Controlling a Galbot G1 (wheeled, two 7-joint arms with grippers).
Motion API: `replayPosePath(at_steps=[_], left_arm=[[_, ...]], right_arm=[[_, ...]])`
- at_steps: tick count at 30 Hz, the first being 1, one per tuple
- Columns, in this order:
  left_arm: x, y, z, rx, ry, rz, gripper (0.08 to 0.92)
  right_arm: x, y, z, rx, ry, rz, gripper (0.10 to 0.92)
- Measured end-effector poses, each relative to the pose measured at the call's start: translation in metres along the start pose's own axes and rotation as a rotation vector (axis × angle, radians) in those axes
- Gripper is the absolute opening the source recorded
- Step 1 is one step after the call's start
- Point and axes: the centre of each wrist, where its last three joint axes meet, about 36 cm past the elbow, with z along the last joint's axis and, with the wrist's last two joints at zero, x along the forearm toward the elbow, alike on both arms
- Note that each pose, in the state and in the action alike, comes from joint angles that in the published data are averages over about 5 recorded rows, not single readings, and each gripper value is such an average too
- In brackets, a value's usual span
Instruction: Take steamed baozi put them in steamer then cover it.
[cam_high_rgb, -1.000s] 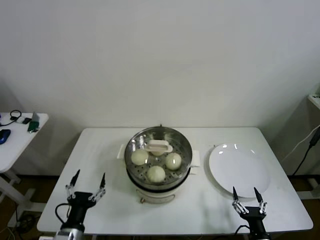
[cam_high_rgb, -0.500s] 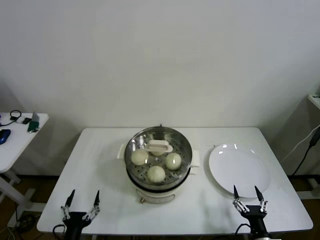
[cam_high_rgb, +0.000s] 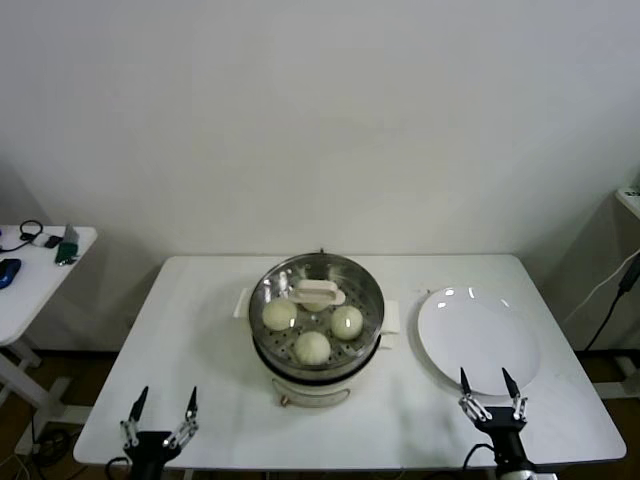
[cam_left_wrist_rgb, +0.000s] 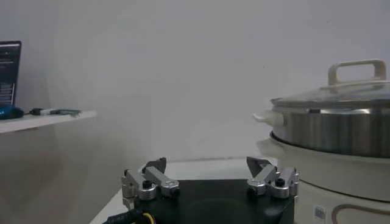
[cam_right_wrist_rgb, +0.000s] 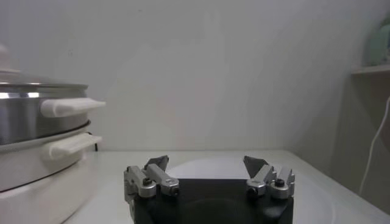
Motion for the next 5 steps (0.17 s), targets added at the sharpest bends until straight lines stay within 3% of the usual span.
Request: replayPosePath(at_steps=[5], left_arm=[[0.0013,-0.0003,0.0003,0.002,0.002,0.000,0.823]], right_arm=[[0.0004,0.0023,0.0008,-0.004,0.002,-0.005,0.823]])
